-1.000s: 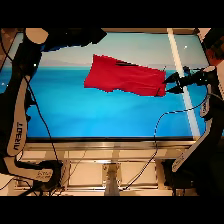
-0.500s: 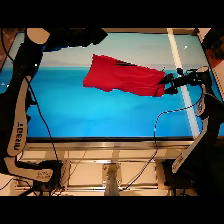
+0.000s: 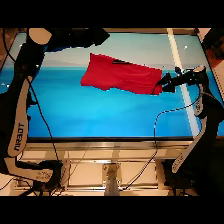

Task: Fold the clothes and pants, and hang the long-sleeved shirts on hangers.

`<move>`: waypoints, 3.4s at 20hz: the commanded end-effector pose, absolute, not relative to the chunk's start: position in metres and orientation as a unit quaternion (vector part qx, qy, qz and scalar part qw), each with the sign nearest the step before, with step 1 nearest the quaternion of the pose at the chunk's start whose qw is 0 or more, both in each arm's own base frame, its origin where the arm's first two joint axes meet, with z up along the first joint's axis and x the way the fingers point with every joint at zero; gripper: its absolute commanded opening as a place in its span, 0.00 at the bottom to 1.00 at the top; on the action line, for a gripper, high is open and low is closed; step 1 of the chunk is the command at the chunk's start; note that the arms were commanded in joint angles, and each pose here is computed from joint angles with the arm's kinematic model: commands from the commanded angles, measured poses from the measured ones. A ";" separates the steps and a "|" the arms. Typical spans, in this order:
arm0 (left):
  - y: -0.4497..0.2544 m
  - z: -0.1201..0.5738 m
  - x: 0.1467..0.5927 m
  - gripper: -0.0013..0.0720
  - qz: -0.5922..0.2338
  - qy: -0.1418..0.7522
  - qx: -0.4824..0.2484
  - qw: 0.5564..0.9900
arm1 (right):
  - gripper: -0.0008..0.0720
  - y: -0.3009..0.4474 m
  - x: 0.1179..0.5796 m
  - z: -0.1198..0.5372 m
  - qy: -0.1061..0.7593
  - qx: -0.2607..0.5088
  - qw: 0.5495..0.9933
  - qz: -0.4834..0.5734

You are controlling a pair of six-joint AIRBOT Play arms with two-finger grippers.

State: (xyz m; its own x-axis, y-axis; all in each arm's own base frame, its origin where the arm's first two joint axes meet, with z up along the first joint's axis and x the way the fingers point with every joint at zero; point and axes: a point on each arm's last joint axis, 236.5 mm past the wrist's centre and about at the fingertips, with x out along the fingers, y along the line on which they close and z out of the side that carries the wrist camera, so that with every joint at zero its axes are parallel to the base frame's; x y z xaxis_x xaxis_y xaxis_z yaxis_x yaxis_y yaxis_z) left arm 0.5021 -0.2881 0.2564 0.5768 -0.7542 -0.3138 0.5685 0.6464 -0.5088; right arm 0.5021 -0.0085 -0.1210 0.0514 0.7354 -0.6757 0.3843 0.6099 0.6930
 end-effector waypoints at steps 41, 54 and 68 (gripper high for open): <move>-0.295 0.240 0.515 0.74 -0.379 0.267 -0.208 0.861 | 0.49 -0.388 0.182 0.058 0.536 0.486 0.557 -0.407; -0.274 0.266 0.509 0.03 -0.376 0.211 -0.095 0.897 | 0.04 -0.227 0.416 0.199 0.367 0.507 0.778 0.055; -0.112 0.402 0.337 0.03 -0.192 0.184 0.003 0.964 | 0.03 0.113 0.460 0.264 0.437 0.341 0.746 0.369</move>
